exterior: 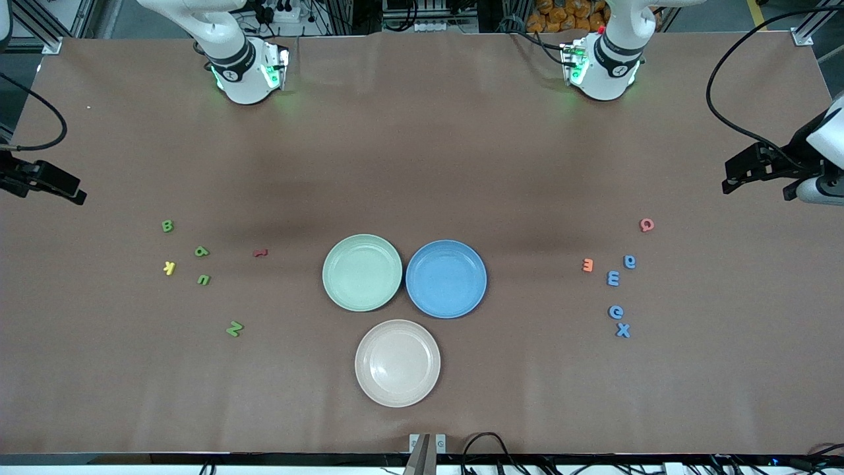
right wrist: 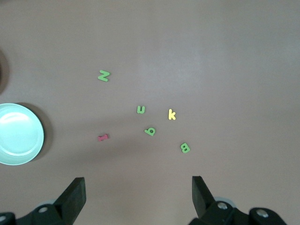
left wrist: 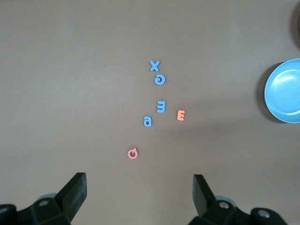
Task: Sort letters by color into matching plates
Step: 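Move both grippers out from rest toward the letter groups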
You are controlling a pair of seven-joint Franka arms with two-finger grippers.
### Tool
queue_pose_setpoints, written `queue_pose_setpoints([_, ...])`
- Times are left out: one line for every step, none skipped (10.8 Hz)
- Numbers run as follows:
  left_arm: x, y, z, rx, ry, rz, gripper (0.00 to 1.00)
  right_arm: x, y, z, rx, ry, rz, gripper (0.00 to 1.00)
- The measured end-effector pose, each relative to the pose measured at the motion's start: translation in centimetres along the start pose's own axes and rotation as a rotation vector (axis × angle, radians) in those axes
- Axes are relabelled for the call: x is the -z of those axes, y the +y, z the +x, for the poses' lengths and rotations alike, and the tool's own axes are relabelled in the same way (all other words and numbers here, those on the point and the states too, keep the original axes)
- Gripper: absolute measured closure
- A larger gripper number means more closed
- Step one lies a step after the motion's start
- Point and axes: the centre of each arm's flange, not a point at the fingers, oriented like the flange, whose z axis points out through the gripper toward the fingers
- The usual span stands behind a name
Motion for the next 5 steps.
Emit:
queue_pose_setpoints([0.00,0.00,0.00,0.000,0.000,0.000,0.00,0.58,0.01,-0.06,0.000,0.011,0.001,0.00])
queue_pose_setpoints([-0.02,-0.01,-0.02,-0.001,-0.002,0.000,0.00,1.01,0.03,-0.14,0.000,0.020,0.002,0.00])
queue_pose_setpoints([-0.07,-0.02,-0.05,-0.001,-0.005,0.000,0.00,1.21,0.04,-0.17,0.000,0.024,0.002,0.00])
queue_pose_setpoints([-0.16,-0.04,-0.06,0.000,-0.008,-0.001,0.00,1.23,0.04,-0.18,0.000,0.024,0.002,0.00])
queue_pose_setpoints([-0.25,-0.09,-0.05,0.001,-0.009,-0.001,0.00,1.23,0.04,-0.18,0.000,0.024,0.002,0.00])
